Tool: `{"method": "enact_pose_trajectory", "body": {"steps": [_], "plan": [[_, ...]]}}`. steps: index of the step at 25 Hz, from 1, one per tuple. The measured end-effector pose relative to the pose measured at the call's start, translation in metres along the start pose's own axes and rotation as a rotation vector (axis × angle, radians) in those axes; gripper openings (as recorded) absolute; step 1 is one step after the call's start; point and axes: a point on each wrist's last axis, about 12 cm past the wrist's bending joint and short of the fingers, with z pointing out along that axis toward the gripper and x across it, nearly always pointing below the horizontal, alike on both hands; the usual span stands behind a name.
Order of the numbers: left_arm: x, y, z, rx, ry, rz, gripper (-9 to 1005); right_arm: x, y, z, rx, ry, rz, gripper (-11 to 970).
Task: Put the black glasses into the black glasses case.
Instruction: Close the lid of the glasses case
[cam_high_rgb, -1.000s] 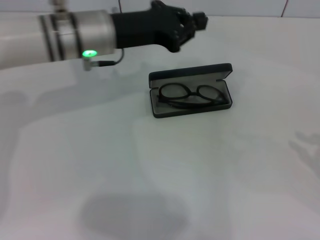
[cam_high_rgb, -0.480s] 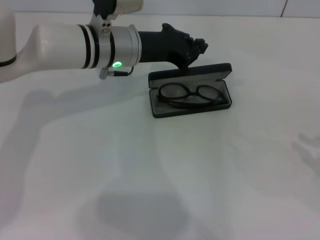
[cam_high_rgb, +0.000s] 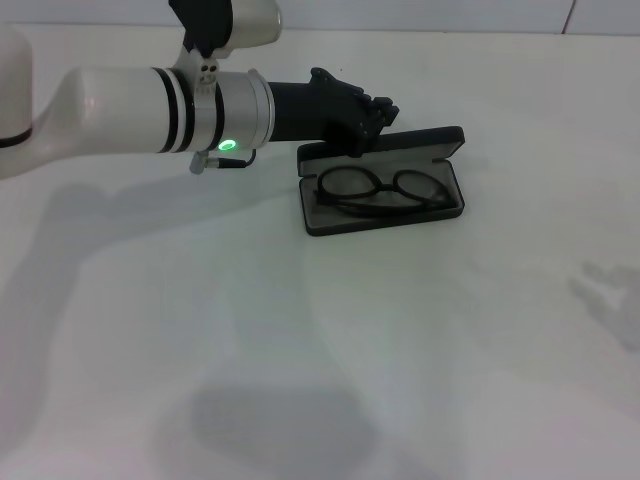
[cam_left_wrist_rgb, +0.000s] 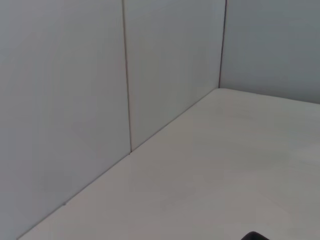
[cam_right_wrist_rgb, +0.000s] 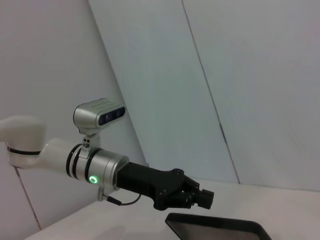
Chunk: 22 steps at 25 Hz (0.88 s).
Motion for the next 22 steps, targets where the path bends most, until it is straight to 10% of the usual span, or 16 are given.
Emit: {"method": "enact_pose_trajectory", "body": {"steps": [22], "plan": [[0.0001, -0.0027, 0.0013, 0.023, 0.011, 0.007, 108, 0.0059, 0.0000, 0.0048, -0.008, -0.011, 0.011, 266]]}}
